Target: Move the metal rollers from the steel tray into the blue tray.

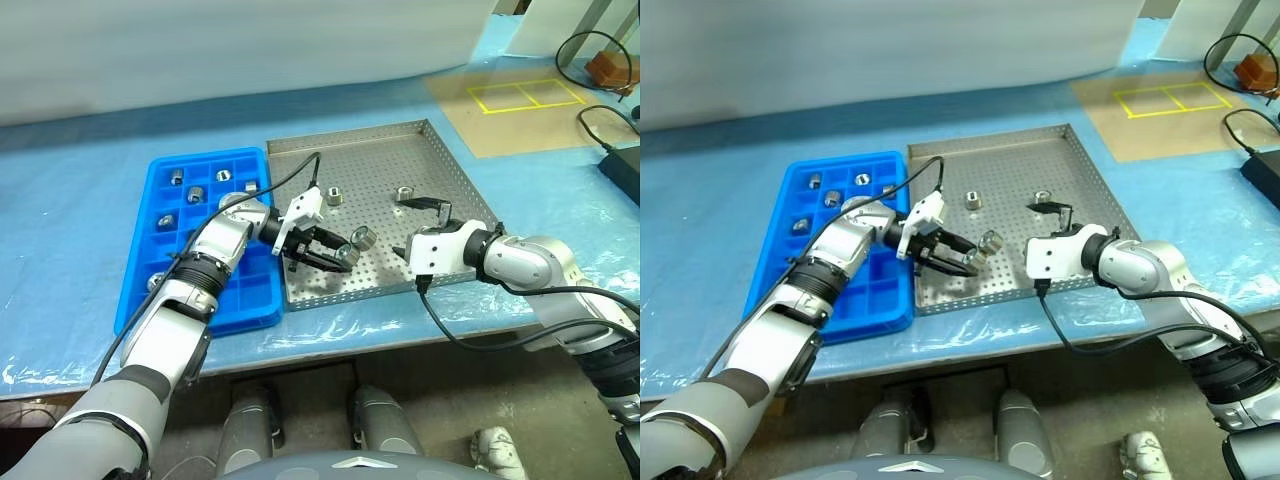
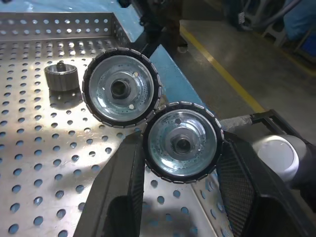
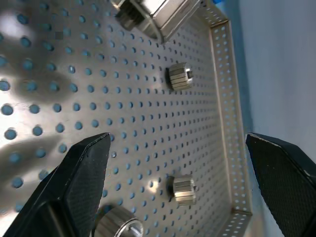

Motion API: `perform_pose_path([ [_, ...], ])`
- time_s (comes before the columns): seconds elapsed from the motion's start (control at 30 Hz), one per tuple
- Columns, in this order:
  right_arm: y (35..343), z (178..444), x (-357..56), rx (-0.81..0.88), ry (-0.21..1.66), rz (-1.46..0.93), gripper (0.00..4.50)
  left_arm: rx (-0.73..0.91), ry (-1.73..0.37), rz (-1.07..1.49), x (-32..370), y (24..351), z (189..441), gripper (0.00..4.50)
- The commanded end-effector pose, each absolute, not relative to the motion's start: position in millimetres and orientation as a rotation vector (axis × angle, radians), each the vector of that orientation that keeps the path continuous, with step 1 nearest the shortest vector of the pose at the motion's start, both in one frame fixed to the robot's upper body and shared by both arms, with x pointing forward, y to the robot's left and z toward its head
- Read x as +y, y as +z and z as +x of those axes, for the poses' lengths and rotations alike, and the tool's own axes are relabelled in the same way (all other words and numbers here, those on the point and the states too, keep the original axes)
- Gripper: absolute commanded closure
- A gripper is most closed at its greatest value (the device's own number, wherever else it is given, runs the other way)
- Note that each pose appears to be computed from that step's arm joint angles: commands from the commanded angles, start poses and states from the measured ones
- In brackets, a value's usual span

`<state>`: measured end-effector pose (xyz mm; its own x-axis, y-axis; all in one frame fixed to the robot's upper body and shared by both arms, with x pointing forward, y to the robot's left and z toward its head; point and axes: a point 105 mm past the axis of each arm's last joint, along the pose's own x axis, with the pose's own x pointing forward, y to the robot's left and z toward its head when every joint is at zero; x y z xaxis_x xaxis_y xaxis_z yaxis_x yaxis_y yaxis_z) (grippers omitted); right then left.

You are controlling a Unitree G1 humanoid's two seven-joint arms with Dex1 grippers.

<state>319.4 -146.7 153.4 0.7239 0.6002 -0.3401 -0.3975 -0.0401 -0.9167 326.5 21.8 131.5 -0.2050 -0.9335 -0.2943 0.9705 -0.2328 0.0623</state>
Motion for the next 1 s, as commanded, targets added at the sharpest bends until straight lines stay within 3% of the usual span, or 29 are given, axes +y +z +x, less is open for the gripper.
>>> perform_pose_path([
  [0.03, 172.3, 318.0, -136.5, -0.306, 0.796, -1.423, 0.0, 0.122, -1.809, 0.333, 15.3, 136.6, 321.3, 2.79],
  [0.23, 181.9, 302.8, -110.3, -0.397, 0.894, -1.387, 0.0, 0.091, -1.791, 0.342, 3.8, 140.7, 328.5, 2.79],
  [0.53, 185.7, 288.5, -97.5, -0.389, 1.013, -1.33, 0.0, 0.066, -1.765, 0.344, -4.6, 143.9, 335.6, 2.79],
  [0.63, 177.9, 288.5, -99.3, -0.355, 1.035, -1.337, 0.64, 0.062, -1.763, 0.337, -5.5, 144.9, 336.0, 2.79],
  [0.87, 175.9, 290.5, -98.2, -0.348, 1.033, -1.324, 2.99, 0.066, -1.758, 0.336, -3.1, 143.9, 335.8, 2.79],
  [1.0, 174.6, 291.8, -99.0, -0.338, 1.029, -1.32, 3.09, 0.069, -1.75, 0.341, -2.0, 143.6, 336.6, 2.79],
])
